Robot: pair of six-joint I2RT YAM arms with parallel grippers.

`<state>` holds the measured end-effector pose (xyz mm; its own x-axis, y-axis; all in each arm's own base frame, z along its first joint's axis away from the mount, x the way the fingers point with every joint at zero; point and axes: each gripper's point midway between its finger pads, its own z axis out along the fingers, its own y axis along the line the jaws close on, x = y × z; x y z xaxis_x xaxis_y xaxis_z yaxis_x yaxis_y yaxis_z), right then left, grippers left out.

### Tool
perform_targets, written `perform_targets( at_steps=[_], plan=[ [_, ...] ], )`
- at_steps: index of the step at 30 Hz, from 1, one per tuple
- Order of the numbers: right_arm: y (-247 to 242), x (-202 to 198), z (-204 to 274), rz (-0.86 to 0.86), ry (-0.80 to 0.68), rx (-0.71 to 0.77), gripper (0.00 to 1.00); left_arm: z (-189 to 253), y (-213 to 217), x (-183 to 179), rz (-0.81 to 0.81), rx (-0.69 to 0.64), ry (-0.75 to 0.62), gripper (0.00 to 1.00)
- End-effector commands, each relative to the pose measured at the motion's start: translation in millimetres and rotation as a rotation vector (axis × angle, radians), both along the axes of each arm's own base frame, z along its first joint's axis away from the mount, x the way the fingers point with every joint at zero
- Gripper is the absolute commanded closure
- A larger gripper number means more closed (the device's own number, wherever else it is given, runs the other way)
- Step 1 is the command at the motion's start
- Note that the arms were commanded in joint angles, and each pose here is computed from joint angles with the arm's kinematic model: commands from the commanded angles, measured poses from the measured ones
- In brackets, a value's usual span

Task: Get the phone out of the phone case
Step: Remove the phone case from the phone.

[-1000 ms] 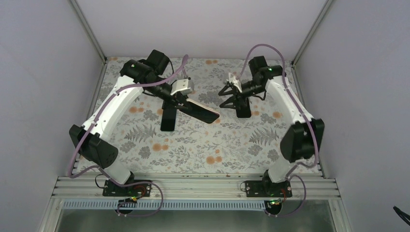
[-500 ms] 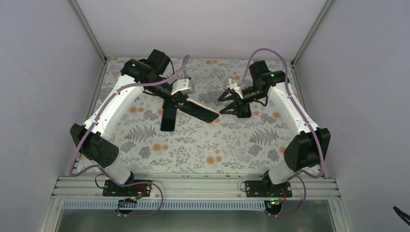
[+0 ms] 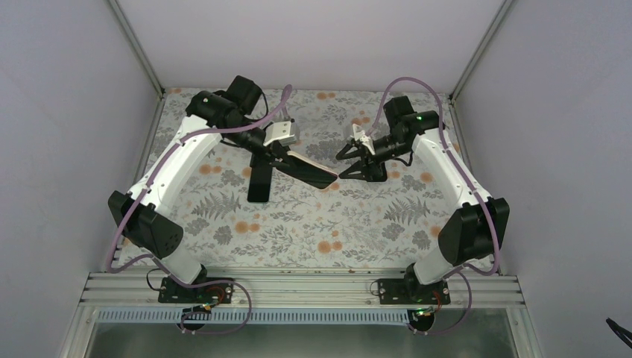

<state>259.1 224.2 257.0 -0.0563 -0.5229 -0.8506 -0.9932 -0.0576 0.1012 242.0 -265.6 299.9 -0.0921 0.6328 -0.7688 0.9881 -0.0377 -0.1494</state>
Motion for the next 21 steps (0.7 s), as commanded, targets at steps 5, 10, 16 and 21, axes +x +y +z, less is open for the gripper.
perform_targets(
  at_steps=[5,10,16,21],
  plan=[
    [5.8,-7.3,6.9,0.030,-0.009,0.036,0.38,20.4,-5.7,1.9,-0.024,-0.074,-0.035,0.98],
    [8.4,-4.1,5.9,0.034,-0.003,0.040,0.38,21.9,-5.9,1.2,-0.026,-0.079,-0.037,0.98],
    [11.2,20.4,5.0,-0.051,-0.056,0.023,0.42,25.7,-5.8,-3.6,-0.031,-0.096,-0.028,0.98],
    [12.0,41.2,0.9,-0.092,-0.093,-0.008,0.41,25.3,-4.7,-13.6,-0.048,-0.113,-0.011,0.98]
  ],
)
